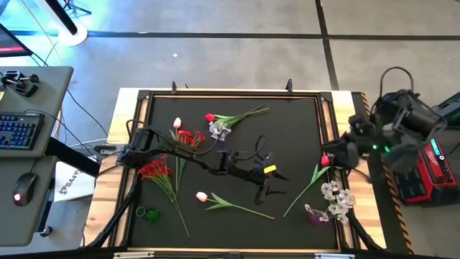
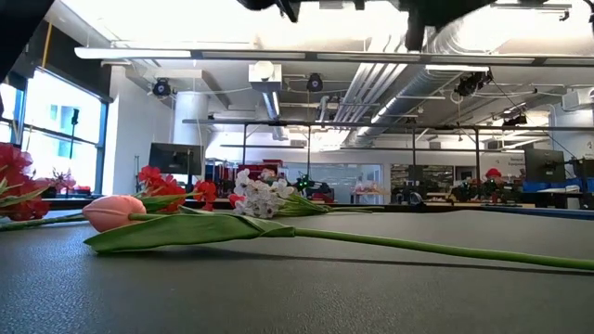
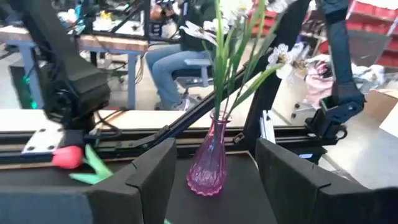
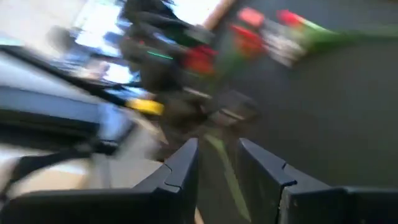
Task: Sort flowers into vase by color
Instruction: Adjust the pink vase
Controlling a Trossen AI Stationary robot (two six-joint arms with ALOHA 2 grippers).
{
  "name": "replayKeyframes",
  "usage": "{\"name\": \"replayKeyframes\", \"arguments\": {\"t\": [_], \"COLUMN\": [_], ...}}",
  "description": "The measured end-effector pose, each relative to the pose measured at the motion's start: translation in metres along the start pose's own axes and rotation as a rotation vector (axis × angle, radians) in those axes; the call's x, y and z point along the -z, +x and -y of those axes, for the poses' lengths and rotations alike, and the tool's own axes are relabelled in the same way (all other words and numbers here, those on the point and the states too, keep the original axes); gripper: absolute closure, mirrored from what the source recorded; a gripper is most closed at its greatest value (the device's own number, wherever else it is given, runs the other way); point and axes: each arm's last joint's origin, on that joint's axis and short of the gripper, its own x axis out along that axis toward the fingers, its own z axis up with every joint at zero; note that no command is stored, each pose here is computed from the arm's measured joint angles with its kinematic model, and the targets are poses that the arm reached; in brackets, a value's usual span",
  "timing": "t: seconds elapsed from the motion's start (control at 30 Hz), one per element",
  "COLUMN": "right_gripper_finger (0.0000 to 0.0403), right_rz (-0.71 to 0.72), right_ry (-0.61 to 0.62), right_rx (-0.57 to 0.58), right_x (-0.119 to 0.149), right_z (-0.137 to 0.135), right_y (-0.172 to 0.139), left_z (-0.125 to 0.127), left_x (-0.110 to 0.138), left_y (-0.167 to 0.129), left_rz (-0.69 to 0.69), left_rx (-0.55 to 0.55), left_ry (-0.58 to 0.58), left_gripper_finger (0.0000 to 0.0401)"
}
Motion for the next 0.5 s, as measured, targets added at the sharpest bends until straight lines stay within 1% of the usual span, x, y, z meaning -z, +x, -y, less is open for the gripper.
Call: {"name": "replayKeyframes", "arguments": {"t": [0.03,0.1,0.17,0.2,0.23,0.33,0.43,0.5], "right_gripper_finger": [0.0304,0.0304,0.0304,0.0304,0.0304,0.0304,0.0304,0.0304], "right_rz": [-0.057,-0.135,-0.219,-0.286,-0.356,-0.535,-0.715,-0.807], "right_ry": [0.003,-0.108,-0.176,-0.21,-0.249,-0.404,-0.491,-0.554], "right_rx": [0.011,0.0,-0.007,0.016,0.042,0.055,0.101,0.125], "right_x": [-0.001,-0.004,-0.002,0.0,0.005,0.023,0.043,0.055], "right_z": [0.0,0.006,0.006,0.008,0.01,0.014,0.022,0.029], "right_y": [0.0,0.001,0.003,0.005,0.008,0.022,0.038,0.046], "left_z": [0.0,0.0,0.001,0.001,0.002,0.003,0.004,0.005], "left_x": [-0.004,-0.014,-0.022,-0.026,-0.03,-0.038,-0.043,-0.046], "left_y": [-0.003,-0.011,-0.02,-0.024,-0.03,-0.041,-0.051,-0.056], "left_rz": [-0.016,-0.041,-0.087,-0.103,-0.128,-0.183,-0.231,-0.258], "left_rx": [-0.009,-0.024,-0.039,-0.055,-0.076,-0.112,-0.133,-0.141], "left_ry": [0.0,0.019,0.049,0.066,0.081,0.113,0.117,0.119], "left_gripper_finger": [0.0194,0.0194,0.0194,0.0194,0.0194,0.0194,0.0194,0.0195]}}
